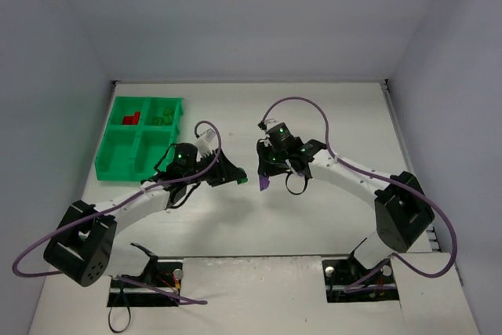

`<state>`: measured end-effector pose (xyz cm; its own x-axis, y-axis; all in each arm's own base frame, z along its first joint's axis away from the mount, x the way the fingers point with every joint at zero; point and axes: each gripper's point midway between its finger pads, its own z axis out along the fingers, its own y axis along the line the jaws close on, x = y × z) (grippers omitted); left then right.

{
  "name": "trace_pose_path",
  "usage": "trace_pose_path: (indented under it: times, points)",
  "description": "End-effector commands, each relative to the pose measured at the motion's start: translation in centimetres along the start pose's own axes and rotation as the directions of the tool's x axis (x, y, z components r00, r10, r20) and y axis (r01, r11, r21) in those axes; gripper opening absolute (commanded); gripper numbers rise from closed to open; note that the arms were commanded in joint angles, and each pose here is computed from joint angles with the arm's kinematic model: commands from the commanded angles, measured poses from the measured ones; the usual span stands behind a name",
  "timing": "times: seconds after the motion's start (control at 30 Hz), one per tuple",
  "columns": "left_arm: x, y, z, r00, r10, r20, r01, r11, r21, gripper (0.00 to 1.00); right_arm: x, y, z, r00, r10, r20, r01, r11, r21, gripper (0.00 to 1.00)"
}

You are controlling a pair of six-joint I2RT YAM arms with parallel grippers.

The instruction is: Sort the legos into containers by color

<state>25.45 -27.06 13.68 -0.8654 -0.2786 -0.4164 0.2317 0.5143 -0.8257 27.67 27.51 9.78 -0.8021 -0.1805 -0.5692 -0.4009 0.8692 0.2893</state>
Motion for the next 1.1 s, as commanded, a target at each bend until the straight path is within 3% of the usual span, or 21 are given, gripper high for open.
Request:
trace_pose_path:
  times: [0.0,0.37,0.53,0.73,0.93,0.97,1.0,1.07]
  points:
    - [-2.3,-2.3,-0.5,0.995,0.039,0.094,-0.046,0.996,0.072,0.00,-1.3,-0.4,-1.0,0.999,0.003,0.053,-0.004,1.000,0.019,0.00]
    - [-4.8,0.4,-2.0,0.986,-0.024,0.165,0.033,0.998,-0.054,0.00,-1.3,-1.2,-0.5,0.999,-0.001,0.050,-0.002,0.999,0.052,0.00]
    - [-8.3,0.8,-5.0,0.970,0.012,0.242,0.026,0.988,-0.155,0.00,-0.7,-1.4,0.1,1.000,-0.004,0.029,0.002,0.998,0.062,0.00]
    - [-16.1,3.7,-11.2,0.936,0.130,0.328,0.048,0.875,-0.482,0.00,-0.8,-1.2,0.5,1.000,-0.016,0.025,0.014,0.998,0.057,0.00]
    - [-25.3,7.1,-14.3,0.899,0.145,0.413,0.144,0.794,-0.591,0.00,-1.3,-0.7,0.9,0.999,-0.035,0.031,0.033,0.998,0.046,0.00]
    - [-26.4,9.7,-14.7,0.901,0.117,0.418,0.188,0.762,-0.619,0.00,-1.4,-0.5,1.0,0.999,-0.038,0.031,0.037,0.998,0.043,0.00]
    - [-28.3,9.2,-15.0,0.888,0.141,0.438,0.184,0.763,-0.619,0.00,-1.3,-0.5,1.2,0.999,-0.040,0.025,0.038,0.998,0.045,0.00]
    - [-29.2,12.3,-14.1,0.908,0.105,0.406,0.208,0.728,-0.654,0.00,-1.3,-0.4,1.6,0.999,-0.042,0.023,0.041,0.998,0.043,0.00]
